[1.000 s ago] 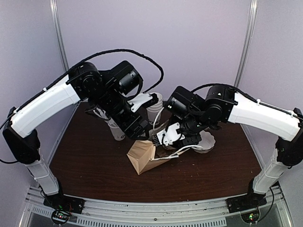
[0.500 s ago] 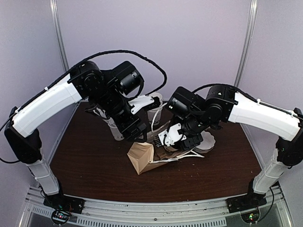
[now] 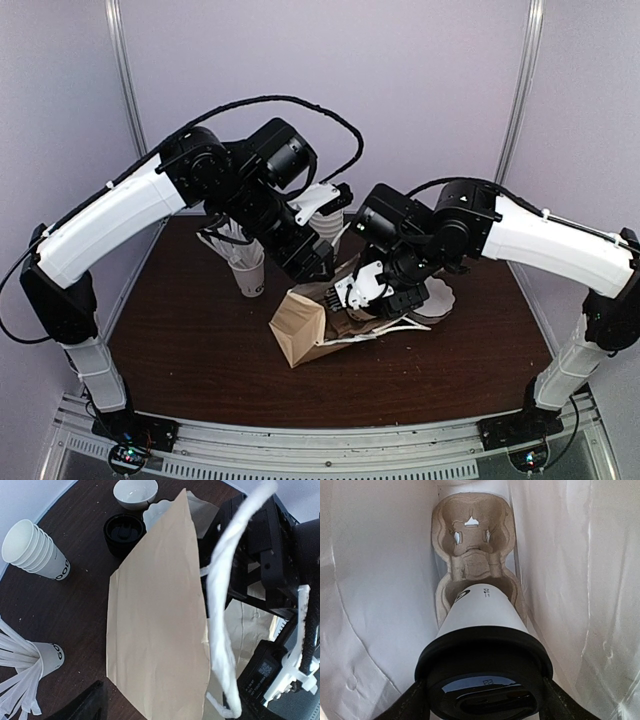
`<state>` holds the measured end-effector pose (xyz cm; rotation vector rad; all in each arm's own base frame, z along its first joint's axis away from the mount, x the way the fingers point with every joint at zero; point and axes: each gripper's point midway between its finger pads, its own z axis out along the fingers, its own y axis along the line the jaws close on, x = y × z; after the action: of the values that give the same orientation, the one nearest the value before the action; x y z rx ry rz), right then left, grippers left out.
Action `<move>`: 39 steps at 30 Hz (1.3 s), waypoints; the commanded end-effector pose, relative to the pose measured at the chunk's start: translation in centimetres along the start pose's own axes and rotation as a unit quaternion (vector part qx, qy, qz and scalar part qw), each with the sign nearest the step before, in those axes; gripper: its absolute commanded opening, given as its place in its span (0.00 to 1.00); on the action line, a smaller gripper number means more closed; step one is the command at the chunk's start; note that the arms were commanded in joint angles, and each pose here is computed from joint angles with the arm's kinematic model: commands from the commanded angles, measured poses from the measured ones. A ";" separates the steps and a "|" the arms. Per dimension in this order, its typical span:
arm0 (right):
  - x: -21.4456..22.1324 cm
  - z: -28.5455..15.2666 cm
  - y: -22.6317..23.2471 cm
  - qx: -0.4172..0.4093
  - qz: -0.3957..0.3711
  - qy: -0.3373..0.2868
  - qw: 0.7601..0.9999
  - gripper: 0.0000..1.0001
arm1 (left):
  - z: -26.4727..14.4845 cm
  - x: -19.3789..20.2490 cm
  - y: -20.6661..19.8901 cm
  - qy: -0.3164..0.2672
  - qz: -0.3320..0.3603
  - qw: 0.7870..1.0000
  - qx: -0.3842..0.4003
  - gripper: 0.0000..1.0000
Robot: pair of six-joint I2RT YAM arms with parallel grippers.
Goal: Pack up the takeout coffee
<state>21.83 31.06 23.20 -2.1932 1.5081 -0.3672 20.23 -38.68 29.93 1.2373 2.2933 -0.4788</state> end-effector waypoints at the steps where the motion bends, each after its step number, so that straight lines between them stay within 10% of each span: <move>1: 0.9 -1.0 -0.3 0.015 0.018 0.003 1.000 0.54 | 0.5 -0.4 -0.5 0.002 -0.003 1.000 0.011 0.82; 14: 1.2 -1.9 0.3 0.010 0.011 -0.011 1.000 0.53 | 0.4 6.0 -1.9 0.107 0.079 0.990 0.045 0.81; 39: -0.5 0.1 -1.7 0.120 -0.068 0.023 0.990 0.52 | -1.0 6.2 -2.0 0.065 0.153 0.985 0.054 0.81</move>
<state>21.57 31.52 23.38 -2.1707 1.2886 -0.5100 14.65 -35.02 26.70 1.6914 2.2207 -0.4672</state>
